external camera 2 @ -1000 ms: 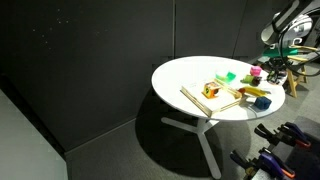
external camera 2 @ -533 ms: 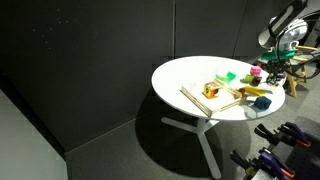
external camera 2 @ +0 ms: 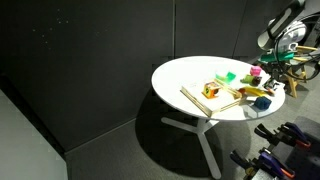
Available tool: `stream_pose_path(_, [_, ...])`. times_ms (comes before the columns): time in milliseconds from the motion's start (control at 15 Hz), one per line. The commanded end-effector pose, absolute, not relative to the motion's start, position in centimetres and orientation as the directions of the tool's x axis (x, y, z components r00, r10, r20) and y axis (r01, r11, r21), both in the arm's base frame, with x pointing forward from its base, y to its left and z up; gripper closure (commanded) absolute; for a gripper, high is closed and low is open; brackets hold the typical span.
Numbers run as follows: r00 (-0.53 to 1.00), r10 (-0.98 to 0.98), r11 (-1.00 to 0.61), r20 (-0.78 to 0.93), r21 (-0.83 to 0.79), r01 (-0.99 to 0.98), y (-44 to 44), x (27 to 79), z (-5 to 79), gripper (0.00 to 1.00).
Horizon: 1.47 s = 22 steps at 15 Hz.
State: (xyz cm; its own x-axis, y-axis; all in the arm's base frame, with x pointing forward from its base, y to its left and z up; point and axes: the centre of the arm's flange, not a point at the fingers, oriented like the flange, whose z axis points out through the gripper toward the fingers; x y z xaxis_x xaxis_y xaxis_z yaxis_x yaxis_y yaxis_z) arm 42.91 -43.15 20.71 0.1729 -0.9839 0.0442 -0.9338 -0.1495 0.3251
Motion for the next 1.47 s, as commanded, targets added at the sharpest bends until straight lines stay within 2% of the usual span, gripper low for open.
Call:
stream_pose_path(0, [0.171, -0.984, -0.147, 0.048, 0.327, -0.934, -43.2, 43.3, 21.3, 0.37])
stream_pose_path(267, [0.186, -0.982, -0.164, 0.042, 0.316, -0.935, -42.4, 43.5, 22.1, 0.05])
stream_pose_path(333, [0.194, -0.980, -0.172, 0.042, 0.310, -0.935, -42.0, 43.6, 22.4, 0.01])
stream_pose_path(933, [0.326, -0.944, -0.310, 0.053, 0.195, -0.930, -38.3, 45.6, 26.6, 0.00])
stream_pose_path(1400, [0.591, -0.805, -0.584, 0.053, 0.108, -0.805, -33.8, 46.6, 27.9, 0.00])
